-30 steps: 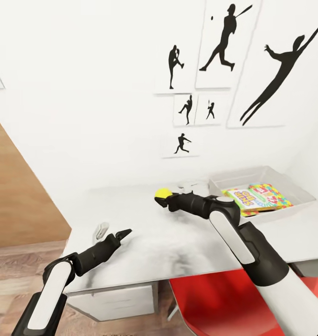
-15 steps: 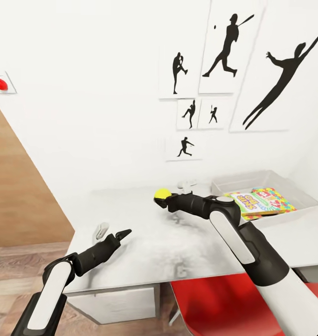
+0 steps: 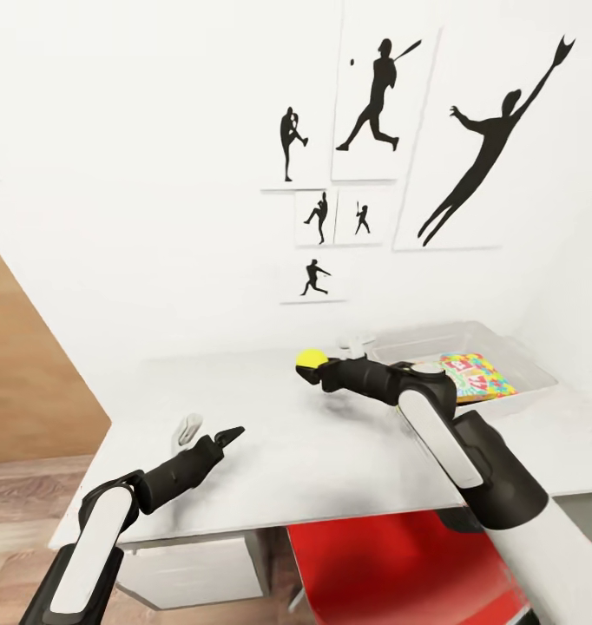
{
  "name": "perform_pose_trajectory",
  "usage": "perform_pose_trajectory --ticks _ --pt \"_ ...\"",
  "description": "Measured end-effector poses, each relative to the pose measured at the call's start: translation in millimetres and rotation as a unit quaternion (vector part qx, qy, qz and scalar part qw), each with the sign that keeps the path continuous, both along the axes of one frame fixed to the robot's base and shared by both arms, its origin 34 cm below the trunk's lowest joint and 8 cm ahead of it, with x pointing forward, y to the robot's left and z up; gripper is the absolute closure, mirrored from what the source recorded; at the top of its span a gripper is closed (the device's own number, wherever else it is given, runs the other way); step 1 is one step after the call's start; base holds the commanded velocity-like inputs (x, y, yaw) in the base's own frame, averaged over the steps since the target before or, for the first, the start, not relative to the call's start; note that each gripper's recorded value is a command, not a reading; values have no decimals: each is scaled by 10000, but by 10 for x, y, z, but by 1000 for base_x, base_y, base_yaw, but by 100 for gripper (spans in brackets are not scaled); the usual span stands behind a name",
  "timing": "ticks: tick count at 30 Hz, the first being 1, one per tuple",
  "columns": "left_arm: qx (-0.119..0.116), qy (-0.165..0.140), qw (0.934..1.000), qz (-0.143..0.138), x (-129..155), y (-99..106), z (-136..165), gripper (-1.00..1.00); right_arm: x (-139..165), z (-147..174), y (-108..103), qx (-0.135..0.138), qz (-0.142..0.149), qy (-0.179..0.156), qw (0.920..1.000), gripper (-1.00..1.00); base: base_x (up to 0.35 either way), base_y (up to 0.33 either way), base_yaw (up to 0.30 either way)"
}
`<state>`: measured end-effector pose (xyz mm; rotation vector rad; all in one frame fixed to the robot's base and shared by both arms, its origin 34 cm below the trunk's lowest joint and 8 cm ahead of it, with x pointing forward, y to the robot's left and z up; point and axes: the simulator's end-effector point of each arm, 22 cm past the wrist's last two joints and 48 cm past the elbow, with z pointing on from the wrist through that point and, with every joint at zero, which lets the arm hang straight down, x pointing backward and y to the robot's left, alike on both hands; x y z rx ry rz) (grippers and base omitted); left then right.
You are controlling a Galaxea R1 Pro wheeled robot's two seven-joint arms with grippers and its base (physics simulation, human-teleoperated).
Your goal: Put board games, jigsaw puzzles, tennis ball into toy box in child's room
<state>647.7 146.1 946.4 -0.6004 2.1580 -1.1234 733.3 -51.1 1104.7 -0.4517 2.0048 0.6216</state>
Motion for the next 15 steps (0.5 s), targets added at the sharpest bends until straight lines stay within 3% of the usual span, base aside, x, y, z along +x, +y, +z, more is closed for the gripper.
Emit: perform_pose_trajectory --ticks 5,15 --pt "-1 -2 10000 -1 0 -2 3 -100 25 -32 -120 -102 -49 -12 9999 100 0 -322 0" --pt "8 -27 10000 2 1 6 27 -100 -2 -18 -86 -90 -36 -31 9999 100 0 -323 0"
